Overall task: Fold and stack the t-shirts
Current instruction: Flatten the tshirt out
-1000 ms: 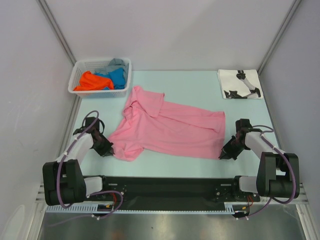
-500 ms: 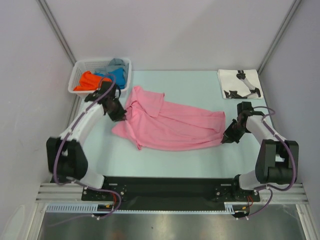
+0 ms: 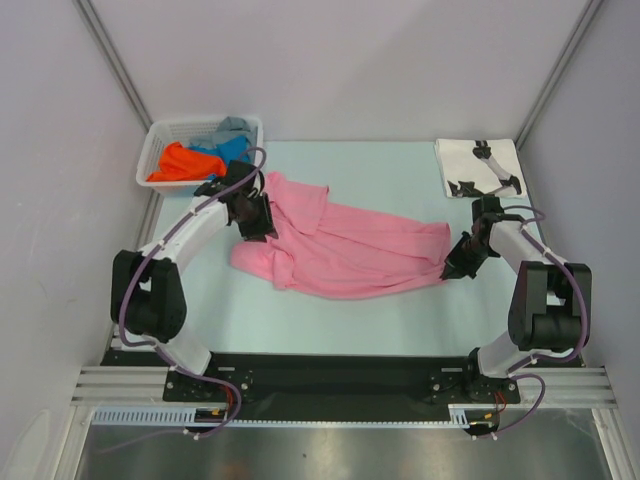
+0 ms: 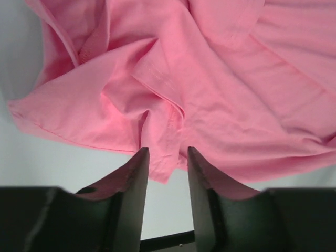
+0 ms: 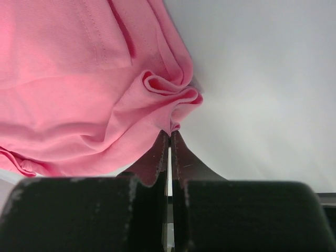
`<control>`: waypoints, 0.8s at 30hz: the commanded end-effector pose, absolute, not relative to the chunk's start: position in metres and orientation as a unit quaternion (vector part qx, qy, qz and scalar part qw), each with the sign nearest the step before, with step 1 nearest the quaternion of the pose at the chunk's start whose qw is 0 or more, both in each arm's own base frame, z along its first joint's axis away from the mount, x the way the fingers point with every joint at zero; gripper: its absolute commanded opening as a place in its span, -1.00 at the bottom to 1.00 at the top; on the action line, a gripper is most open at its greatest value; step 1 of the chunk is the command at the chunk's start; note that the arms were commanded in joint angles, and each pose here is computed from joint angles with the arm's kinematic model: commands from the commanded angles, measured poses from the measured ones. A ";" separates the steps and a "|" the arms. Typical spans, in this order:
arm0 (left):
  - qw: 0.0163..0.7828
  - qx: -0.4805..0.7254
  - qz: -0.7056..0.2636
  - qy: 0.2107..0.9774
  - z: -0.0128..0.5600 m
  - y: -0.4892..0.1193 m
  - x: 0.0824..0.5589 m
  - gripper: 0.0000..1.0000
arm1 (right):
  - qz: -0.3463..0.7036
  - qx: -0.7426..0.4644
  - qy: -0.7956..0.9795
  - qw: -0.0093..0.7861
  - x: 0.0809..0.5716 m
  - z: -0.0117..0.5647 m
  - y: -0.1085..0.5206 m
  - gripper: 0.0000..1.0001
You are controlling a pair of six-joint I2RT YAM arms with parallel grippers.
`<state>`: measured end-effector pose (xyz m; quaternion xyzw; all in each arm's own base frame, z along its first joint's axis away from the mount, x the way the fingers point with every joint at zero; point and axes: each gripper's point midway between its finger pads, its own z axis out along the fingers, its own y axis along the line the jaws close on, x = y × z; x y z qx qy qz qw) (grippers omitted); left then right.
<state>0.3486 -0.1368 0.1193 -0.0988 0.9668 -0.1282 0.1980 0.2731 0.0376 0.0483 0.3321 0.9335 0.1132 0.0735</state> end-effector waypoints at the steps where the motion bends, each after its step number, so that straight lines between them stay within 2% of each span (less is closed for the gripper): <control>1: 0.208 -0.067 -0.183 0.958 0.107 -0.154 0.355 -0.23 | 0.122 0.317 0.937 0.083 0.280 0.048 0.040 -1.00; 6: 0.189 -0.111 -0.146 0.965 0.071 -0.145 0.379 -0.32 | 0.123 0.310 0.940 0.076 0.281 0.045 0.040 -1.00; 15: 0.181 -0.151 -0.114 0.965 0.057 -0.133 0.391 -0.10 | 0.141 0.312 0.937 0.064 0.280 0.040 0.047 -1.00; 24: 0.165 -0.162 -0.120 0.966 0.044 -0.136 0.394 -0.21 | 0.142 0.313 0.937 0.060 0.281 0.037 0.048 -1.00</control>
